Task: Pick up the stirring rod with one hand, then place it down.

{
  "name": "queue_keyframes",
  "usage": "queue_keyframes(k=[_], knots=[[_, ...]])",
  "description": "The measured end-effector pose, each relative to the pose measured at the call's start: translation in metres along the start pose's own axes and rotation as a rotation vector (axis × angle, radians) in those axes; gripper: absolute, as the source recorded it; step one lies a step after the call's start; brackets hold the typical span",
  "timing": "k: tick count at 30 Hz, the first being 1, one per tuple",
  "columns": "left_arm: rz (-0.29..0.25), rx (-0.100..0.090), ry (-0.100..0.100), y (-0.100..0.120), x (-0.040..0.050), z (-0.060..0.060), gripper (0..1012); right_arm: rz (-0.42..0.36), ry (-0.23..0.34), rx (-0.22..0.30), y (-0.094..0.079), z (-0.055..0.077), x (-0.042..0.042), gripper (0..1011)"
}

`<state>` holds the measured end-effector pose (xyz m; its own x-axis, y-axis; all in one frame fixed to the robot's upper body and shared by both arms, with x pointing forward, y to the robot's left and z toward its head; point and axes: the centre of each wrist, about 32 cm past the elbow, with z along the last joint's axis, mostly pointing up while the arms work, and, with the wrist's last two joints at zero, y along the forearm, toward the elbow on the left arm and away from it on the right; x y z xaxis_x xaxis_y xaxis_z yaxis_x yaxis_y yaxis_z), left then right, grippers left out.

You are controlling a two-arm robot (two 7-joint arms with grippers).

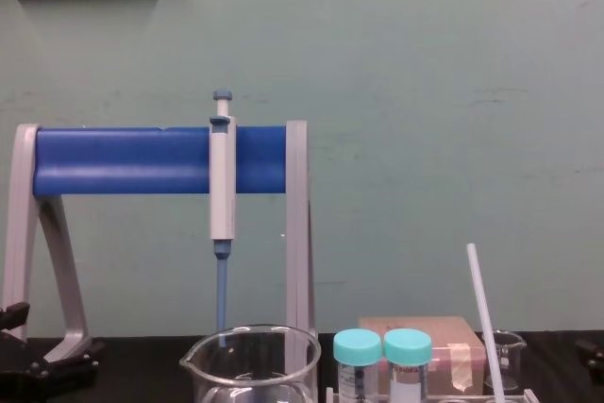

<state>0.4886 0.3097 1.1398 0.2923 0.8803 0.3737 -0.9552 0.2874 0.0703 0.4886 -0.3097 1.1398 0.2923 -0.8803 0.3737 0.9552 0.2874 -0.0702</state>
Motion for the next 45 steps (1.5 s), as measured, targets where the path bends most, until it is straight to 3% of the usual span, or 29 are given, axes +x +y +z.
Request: queue_keyframes(k=[45], knots=[[0.000,0.000,0.000,0.0000,0.0000,0.0000,1000,0.000,0.000,0.000,0.0000,0.0000,0.0000,1003]])
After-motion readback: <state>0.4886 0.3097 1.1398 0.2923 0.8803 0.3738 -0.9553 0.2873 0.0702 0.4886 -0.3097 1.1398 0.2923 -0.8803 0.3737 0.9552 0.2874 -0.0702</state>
